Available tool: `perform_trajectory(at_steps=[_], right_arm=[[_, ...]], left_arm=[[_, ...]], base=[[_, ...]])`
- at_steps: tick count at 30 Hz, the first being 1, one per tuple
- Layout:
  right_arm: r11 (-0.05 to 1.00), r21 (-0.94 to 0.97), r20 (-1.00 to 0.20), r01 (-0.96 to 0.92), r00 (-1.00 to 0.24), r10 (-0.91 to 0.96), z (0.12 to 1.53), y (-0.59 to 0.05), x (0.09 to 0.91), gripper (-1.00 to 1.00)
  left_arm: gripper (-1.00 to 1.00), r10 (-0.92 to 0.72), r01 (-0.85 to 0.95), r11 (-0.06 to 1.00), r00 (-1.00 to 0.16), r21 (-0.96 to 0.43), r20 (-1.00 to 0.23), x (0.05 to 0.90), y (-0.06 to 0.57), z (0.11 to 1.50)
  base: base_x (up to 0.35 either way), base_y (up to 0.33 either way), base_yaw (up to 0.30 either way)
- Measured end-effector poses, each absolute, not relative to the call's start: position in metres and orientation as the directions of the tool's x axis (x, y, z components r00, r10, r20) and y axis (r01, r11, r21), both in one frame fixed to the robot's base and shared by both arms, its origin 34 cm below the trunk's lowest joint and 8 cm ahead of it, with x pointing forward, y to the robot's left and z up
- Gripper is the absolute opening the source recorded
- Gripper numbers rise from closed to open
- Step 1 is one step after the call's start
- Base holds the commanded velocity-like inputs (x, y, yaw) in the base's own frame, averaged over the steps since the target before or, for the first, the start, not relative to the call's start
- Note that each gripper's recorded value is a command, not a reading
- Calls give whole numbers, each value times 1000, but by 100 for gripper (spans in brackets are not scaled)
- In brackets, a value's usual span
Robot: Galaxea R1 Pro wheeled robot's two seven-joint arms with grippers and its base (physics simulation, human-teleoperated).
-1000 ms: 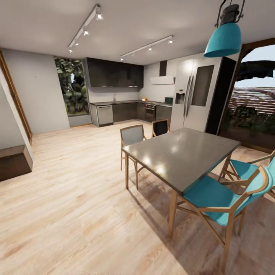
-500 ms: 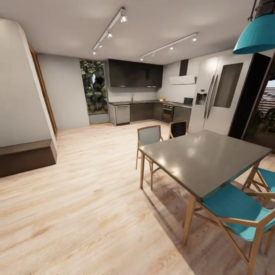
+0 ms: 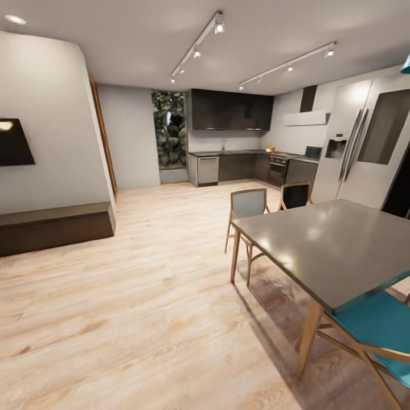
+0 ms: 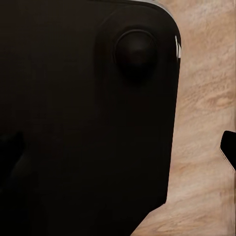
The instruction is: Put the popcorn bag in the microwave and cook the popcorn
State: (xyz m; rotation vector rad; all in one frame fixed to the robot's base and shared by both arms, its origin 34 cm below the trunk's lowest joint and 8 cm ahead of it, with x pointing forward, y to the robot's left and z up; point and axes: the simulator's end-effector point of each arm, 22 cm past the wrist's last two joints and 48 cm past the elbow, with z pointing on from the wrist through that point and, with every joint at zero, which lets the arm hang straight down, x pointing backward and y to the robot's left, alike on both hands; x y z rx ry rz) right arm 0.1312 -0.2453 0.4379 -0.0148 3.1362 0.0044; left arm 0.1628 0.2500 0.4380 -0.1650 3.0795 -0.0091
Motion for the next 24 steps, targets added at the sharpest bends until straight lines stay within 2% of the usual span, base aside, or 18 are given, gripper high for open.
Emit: perform_trajectory(at_steps=[11,16,24], right_arm=[[1000,4,-4,-11,-1000,-11,438,-245,131,100],[1000,4,-4,-11,-1000,-11,438,-246,131,100],[1000,3,-4,-12,-1000,-12,438,-247,131,100]], left_arm=[[100,-108,-108,994,-993,-9,-57,163,250,438],[100,-107,-106,994,-993,-10,-57,163,250,438],[100,-104,-103,995,-994,-10,-43,159,249,438]], base=[[0,0,295],[48,0,58],[295,0,3]])
